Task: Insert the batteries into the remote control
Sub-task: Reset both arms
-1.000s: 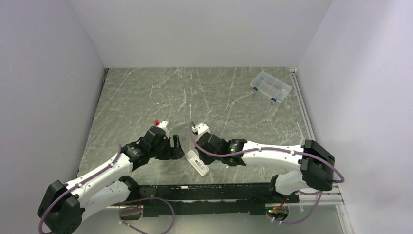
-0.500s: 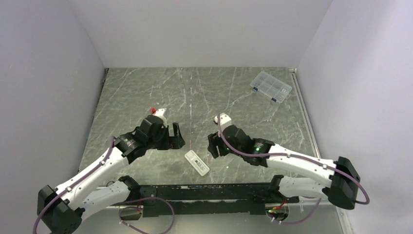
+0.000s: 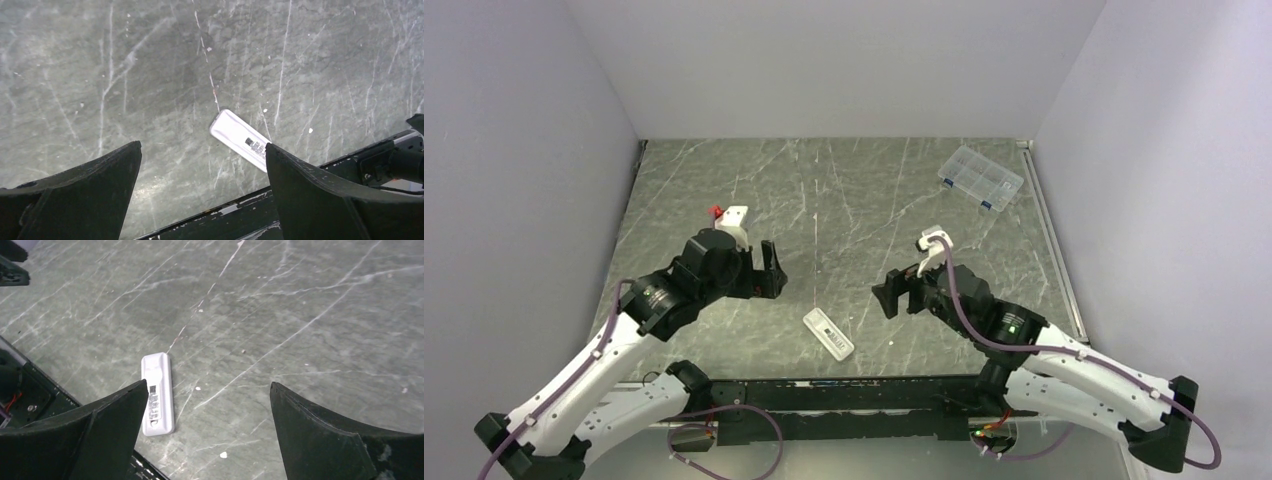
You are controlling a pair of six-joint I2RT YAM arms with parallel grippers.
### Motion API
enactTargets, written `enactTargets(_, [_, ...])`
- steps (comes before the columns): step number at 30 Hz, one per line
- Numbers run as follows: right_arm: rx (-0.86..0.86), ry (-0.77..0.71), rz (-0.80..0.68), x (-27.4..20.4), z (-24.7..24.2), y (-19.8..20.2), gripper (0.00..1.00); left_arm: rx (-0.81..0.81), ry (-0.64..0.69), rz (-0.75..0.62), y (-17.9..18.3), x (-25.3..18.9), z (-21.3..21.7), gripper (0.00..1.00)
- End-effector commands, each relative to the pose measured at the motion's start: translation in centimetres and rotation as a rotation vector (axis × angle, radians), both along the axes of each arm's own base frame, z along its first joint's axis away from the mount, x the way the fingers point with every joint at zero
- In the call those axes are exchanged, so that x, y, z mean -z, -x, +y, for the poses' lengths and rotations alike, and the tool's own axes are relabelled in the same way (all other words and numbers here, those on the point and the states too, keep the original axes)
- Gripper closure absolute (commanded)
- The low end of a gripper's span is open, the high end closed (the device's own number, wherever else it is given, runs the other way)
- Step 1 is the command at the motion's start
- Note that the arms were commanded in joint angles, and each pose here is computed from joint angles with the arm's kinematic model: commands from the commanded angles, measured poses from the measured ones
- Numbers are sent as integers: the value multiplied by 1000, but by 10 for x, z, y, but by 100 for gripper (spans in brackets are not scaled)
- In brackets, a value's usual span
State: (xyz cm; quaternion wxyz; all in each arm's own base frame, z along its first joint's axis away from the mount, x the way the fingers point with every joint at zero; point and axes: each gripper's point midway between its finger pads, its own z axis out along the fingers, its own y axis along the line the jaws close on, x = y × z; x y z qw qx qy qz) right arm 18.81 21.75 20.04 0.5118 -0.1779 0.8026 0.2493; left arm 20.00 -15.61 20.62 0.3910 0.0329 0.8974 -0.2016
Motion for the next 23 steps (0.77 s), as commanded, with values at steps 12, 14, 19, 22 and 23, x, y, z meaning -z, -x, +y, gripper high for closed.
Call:
enactTargets(12, [213, -88, -172, -33, -62, -7, 0, -44, -3, -191, 5, -49, 31, 1])
enactTargets(14, [214, -103, -182, -36, -63, -6, 0, -52, 8, -208, 6, -54, 33, 1])
enactTargets(19, [213, -105, -181, -35, -63, -6, 0, -41, 19, -230, 11, -58, 36, 1])
enactTargets(22, [208, -99, -180, -33, -62, -6, 0, -18, 12, -193, 14, -50, 32, 1])
enactTargets(23, [208, -97, -179, -33, -62, -7, 0, -19, 11, -184, 14, -46, 31, 1])
